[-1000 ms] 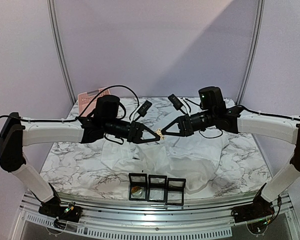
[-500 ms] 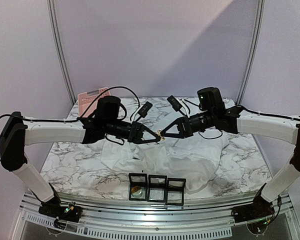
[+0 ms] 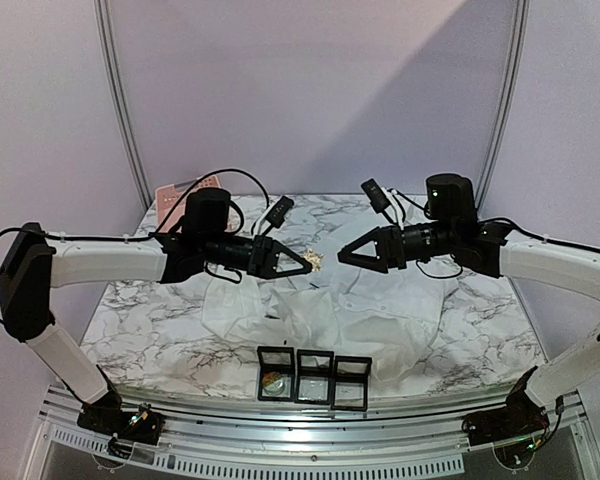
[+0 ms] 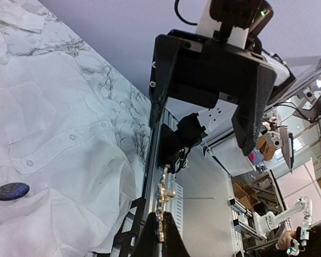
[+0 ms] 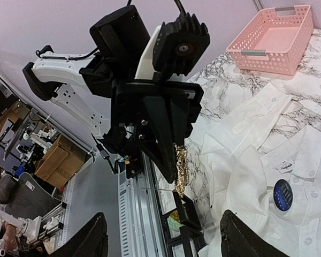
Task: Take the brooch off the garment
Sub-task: Pass from the right arm to the left, then close the brooch at the center of the board.
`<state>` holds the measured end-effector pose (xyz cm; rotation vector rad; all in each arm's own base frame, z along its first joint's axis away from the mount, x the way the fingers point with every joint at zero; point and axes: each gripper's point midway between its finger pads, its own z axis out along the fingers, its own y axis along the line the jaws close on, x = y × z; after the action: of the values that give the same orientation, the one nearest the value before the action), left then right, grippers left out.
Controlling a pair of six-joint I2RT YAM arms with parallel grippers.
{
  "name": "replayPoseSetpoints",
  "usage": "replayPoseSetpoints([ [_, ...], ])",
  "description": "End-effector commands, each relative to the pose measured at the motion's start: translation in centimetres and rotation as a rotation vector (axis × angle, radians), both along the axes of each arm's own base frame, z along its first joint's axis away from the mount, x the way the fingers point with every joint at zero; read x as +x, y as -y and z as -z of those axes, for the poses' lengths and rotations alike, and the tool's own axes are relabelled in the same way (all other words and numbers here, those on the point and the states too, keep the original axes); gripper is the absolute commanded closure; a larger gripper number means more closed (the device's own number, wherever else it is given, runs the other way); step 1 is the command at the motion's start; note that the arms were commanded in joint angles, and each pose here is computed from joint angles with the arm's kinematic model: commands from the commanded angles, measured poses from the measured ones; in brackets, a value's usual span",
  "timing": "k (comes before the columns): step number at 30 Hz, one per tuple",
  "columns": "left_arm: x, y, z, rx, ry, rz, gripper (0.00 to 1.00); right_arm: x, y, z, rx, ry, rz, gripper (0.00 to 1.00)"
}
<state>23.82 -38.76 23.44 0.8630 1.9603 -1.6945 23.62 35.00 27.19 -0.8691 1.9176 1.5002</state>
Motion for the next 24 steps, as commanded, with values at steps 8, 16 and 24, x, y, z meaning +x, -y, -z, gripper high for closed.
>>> replayPoseSetpoints([
  [8,-1.1,-0.3,-2.1,-0.056,-0.005,0.089,1.00,-1.2,-1.4,1.8,-0.049,0.010,-0.039,0.26],
  [16,-1.4,-0.4,-2.5,-0.065,-0.007,0.107,1.00,-1.3,-2.7,2.5,-0.062,0.008,-0.057,0.28],
  [24,-1.4,-0.3,-2.5,-0.069,-0.012,0.111,1.00,-1.4,-3.7,2.8,-0.076,0.018,-0.073,0.31],
])
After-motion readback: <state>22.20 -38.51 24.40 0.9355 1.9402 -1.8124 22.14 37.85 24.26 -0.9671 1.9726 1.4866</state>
